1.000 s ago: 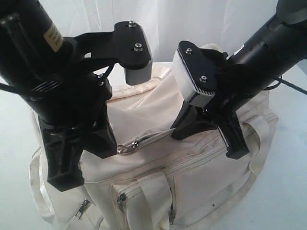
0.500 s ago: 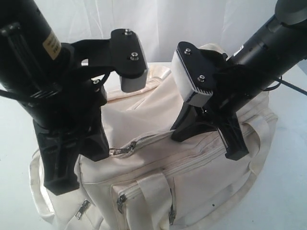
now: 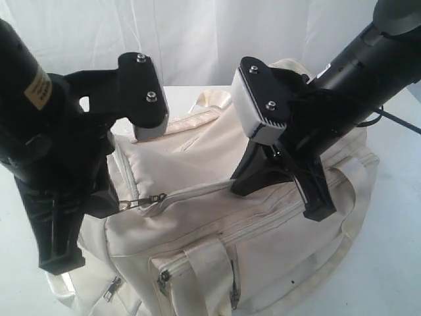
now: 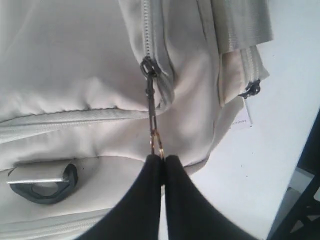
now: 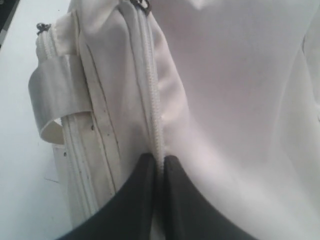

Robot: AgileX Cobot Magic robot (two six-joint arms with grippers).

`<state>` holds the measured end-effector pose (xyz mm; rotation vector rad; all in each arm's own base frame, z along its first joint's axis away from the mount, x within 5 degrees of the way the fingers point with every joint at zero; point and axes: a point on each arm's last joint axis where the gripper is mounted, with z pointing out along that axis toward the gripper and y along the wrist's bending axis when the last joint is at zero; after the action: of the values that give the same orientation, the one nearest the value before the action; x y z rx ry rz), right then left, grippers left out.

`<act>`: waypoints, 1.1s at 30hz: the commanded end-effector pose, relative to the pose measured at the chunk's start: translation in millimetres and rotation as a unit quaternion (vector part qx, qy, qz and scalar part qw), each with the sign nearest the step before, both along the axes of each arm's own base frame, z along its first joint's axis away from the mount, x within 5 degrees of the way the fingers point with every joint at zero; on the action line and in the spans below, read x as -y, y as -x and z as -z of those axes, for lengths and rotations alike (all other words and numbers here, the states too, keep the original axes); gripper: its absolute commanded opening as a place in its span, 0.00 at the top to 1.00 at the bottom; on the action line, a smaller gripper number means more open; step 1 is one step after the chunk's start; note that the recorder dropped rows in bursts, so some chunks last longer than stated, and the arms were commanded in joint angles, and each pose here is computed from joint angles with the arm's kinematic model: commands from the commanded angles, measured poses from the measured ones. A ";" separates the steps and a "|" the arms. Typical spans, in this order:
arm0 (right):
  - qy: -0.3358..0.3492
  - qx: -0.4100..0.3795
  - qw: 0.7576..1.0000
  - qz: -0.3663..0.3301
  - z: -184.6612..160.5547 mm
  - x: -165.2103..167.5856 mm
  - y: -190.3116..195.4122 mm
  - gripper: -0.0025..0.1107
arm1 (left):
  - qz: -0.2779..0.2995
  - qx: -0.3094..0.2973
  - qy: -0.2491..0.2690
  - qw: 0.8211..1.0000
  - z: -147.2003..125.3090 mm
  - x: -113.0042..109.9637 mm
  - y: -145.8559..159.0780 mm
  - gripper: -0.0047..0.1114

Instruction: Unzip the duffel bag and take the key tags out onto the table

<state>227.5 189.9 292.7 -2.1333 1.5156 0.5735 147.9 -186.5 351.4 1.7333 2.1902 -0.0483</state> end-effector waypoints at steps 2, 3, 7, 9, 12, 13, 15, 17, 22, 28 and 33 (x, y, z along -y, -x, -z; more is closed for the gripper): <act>0.034 0.023 0.999 0.002 3.8 7.5 -4.2 0.98 | -0.014 -0.031 -0.022 0.999 -11.2 -26.3 21.3 0.96; 0.035 0.023 0.999 0.002 3.9 7.6 -4.3 0.98 | -0.014 -0.027 -0.017 0.999 -13.7 -28.5 23.0 0.96; 0.037 0.023 0.999 0.016 4.0 7.8 -5.7 0.98 | -0.013 -0.007 0.007 1.000 -25.6 -41.0 32.1 0.96; 0.036 0.025 0.999 0.017 4.0 7.7 -6.0 0.98 | -0.012 0.010 0.031 0.999 -34.4 -43.6 34.4 0.96; 0.036 0.019 0.999 0.030 3.9 7.6 -6.5 0.98 | 0.000 0.040 0.119 0.992 -51.0 -33.8 33.8 0.96; 0.038 0.017 0.999 0.033 4.0 7.8 -6.5 0.98 | 0.025 0.031 0.140 0.989 -54.2 -29.7 37.3 0.96; 0.037 0.017 0.998 0.042 4.0 7.7 -7.3 0.98 | 0.046 0.016 0.155 0.987 -55.0 -26.5 41.4 0.96; 0.042 0.016 0.997 0.058 4.5 8.5 -8.9 0.98 | 0.054 -0.010 0.155 0.986 -53.9 -26.2 46.1 0.96; 0.060 0.027 0.994 0.087 6.0 12.3 -13.6 0.98 | 0.062 -0.057 0.111 0.990 -48.6 -33.1 54.1 0.96; 0.063 0.028 0.992 0.106 6.2 12.9 -15.6 0.98 | 0.062 -0.062 0.105 0.991 -47.9 -34.1 55.0 0.96; 0.049 0.006 0.991 0.123 4.5 10.8 -13.7 0.98 | 0.062 -0.062 0.105 0.991 -47.9 -34.1 55.0 0.96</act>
<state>224.8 191.8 295.7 -1.9675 1.7603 0.6420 113.5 -167.9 393.9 1.6837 1.9941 -0.3421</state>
